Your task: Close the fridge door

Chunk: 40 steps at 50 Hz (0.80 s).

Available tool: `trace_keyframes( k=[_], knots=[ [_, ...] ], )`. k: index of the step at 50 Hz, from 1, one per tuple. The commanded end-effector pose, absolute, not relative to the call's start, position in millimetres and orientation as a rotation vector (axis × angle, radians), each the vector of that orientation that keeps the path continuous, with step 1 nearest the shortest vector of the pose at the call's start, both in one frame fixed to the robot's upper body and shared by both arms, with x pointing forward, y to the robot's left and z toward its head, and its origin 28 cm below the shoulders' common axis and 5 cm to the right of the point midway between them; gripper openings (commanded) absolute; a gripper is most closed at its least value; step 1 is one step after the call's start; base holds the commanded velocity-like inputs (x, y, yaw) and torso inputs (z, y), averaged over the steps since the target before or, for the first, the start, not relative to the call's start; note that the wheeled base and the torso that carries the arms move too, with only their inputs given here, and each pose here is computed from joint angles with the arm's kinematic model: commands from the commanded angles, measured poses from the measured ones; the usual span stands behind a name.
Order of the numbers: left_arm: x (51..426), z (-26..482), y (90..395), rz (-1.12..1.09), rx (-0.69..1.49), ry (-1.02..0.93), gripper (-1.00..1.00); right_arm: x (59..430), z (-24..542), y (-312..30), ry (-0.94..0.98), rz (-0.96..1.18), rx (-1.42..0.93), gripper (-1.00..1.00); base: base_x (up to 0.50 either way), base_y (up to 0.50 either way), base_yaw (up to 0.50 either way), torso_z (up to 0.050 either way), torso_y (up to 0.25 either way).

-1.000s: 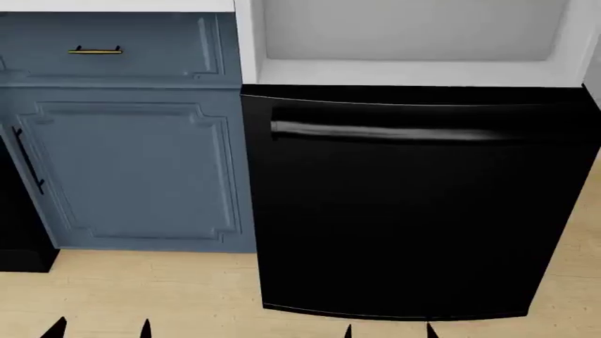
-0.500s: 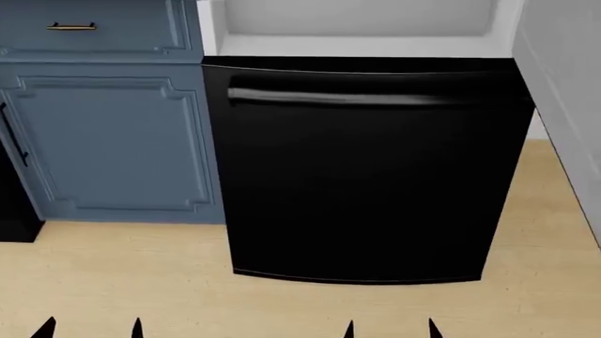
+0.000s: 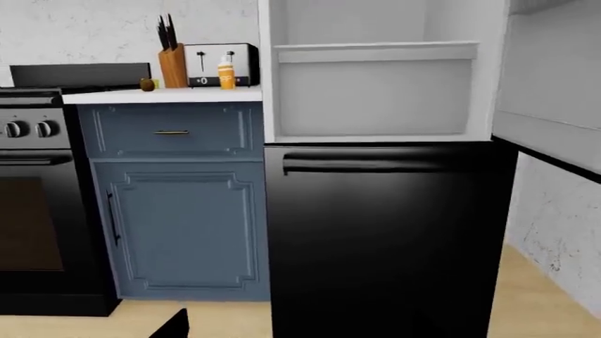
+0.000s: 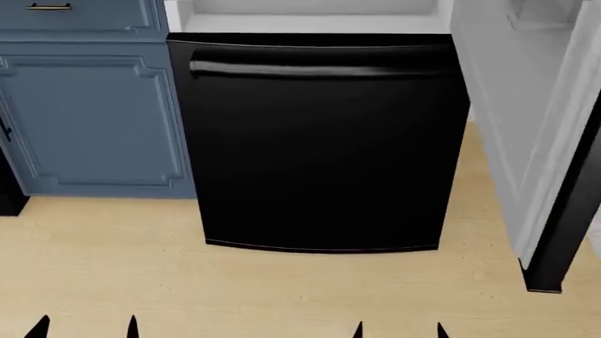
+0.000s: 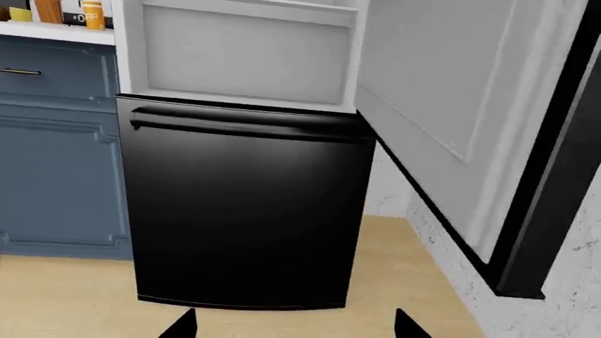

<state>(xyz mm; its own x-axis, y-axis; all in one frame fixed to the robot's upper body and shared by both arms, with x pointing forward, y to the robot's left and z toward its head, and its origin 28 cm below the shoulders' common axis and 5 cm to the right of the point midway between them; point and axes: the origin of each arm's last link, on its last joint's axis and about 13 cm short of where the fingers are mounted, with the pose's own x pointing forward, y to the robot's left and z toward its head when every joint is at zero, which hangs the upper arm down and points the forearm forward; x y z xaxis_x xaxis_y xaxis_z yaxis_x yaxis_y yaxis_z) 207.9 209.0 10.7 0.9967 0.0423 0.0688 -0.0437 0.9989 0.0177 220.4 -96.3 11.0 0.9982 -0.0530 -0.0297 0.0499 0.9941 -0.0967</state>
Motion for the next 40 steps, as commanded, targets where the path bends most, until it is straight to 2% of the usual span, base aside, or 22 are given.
trace_keyframes(
  k=[1, 14, 40],
  knots=[
    [206.5, 10.7, 209.1, 0.044, 0.026, -0.076, 1.00, 220.5, 11.4, -96.5, 0.032, -0.060, -0.097, 1.00, -0.37, -0.43, 0.00, 0.000, 0.000],
    [207.1, 12.2, 209.4, 0.041, 0.024, -0.081, 1.00, 223.6, 15.5, -94.2, 0.040, -0.035, -0.059, 1.00, -0.26, -0.47, 0.00, 0.000, 0.000],
    [205.9, 11.0, 210.2, 0.041, 0.019, -0.085, 1.00, 223.8, 12.8, -95.0, 0.044, -0.038, -0.052, 1.00, 0.00, -0.49, 0.00, 0.000, 0.000]
  ],
)
